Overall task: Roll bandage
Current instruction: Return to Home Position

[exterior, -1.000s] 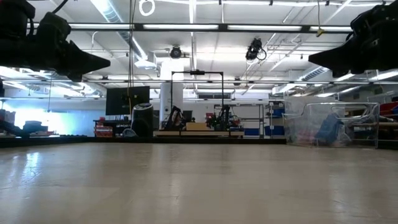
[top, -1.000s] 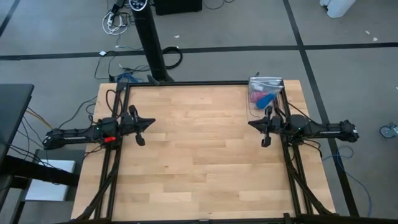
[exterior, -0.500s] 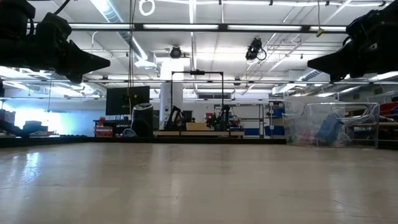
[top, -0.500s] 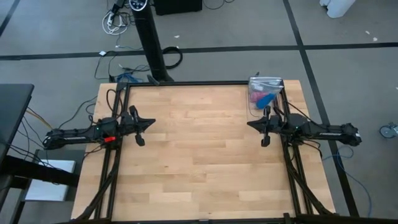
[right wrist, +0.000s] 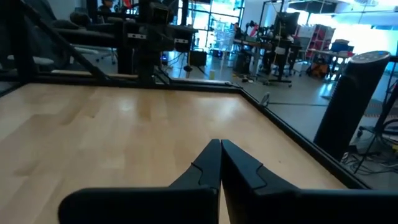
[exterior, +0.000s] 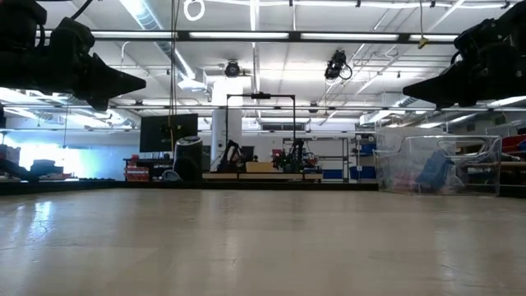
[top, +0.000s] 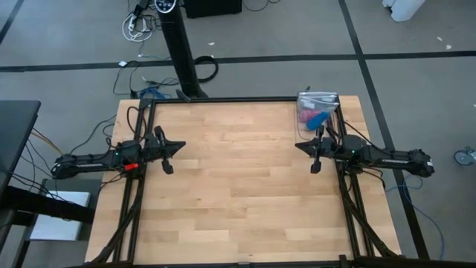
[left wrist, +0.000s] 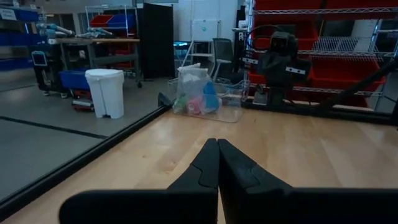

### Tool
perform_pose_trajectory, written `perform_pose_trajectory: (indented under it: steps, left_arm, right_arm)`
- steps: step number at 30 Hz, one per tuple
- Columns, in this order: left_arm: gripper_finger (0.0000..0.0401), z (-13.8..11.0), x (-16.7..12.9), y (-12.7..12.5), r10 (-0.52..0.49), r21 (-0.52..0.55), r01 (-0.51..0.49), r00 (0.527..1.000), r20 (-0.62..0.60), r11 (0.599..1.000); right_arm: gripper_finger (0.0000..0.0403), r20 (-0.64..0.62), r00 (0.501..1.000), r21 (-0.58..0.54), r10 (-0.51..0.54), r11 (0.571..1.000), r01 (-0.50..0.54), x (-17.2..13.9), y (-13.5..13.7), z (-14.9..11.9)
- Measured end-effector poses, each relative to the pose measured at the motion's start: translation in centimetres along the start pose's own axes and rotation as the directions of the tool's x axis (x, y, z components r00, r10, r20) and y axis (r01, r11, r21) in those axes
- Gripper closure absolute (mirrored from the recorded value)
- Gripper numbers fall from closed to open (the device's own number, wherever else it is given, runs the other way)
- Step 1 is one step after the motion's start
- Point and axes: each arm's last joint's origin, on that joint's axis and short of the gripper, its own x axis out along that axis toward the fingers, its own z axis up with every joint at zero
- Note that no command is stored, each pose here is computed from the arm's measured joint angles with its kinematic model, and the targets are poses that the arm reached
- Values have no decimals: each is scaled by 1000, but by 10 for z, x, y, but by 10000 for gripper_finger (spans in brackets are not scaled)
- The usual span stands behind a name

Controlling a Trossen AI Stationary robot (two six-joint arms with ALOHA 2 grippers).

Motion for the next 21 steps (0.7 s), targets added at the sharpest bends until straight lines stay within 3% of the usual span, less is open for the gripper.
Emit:
perform_pose_trajectory:
  steps: [21]
  left_arm:
    - [397, 9, 0, 0, 5, -27, -2, 995, 95, 1000]
  right_arm:
    - [394, 1, 1000, -5, 1, 1000, -1, 0, 0, 0]
